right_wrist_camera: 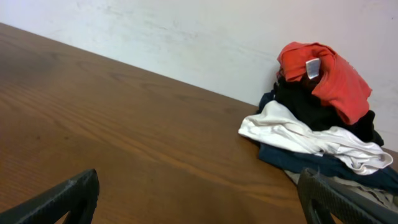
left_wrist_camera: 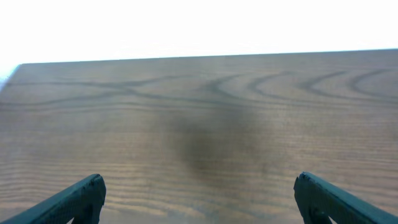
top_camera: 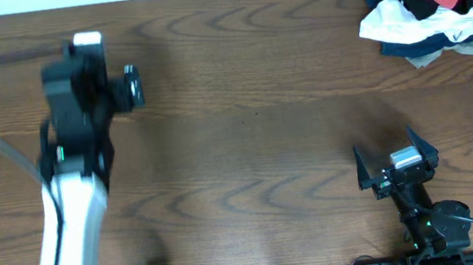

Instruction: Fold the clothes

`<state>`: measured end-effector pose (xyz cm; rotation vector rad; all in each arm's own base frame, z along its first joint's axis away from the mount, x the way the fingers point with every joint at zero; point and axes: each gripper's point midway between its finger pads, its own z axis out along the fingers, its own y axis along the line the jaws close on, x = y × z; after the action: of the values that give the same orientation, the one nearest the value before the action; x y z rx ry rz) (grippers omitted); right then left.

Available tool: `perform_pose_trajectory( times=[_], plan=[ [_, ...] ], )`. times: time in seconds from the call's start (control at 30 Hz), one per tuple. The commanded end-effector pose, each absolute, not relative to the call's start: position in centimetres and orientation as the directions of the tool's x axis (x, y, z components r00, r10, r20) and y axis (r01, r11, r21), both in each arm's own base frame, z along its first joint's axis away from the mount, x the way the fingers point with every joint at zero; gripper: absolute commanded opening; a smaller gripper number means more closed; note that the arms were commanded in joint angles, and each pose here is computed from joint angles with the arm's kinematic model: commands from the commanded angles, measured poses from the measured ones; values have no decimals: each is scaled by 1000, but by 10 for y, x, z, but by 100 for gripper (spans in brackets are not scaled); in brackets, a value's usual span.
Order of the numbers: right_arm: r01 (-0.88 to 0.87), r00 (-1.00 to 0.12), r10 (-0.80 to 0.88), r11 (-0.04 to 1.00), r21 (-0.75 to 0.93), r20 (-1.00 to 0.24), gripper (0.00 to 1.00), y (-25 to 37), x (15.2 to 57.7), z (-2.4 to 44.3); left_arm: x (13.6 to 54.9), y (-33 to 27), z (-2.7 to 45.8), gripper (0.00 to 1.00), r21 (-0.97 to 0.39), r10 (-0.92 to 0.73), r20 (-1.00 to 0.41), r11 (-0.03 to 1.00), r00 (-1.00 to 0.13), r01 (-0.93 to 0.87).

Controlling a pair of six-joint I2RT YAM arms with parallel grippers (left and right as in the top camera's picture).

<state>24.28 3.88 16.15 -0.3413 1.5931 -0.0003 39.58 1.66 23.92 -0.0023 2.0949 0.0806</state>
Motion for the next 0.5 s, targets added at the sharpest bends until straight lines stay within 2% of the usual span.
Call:
perform_pose_trajectory(
  times=[0.0,0.2,0.37,0.47],
  plan=[
    [-197,-20,-203,961,-195,-979,99,34,243,160,353,25,210,98,64,25,-871,996,-491,-63],
    [-197,-20,-203,961,-195,-979,99,34,243,160,287,38,189,98,20,-34,-931,990,-363,-142],
    [-197,-20,-203,961,-195,-979,99,34,243,160,262,38,182,98,12,-26,-971,987,-237,-158],
    [-197,-20,-203,961,-195,-979,99,34,243,160,255,38,176,98,12,-22,-978,987,-208,-160]
  ],
)
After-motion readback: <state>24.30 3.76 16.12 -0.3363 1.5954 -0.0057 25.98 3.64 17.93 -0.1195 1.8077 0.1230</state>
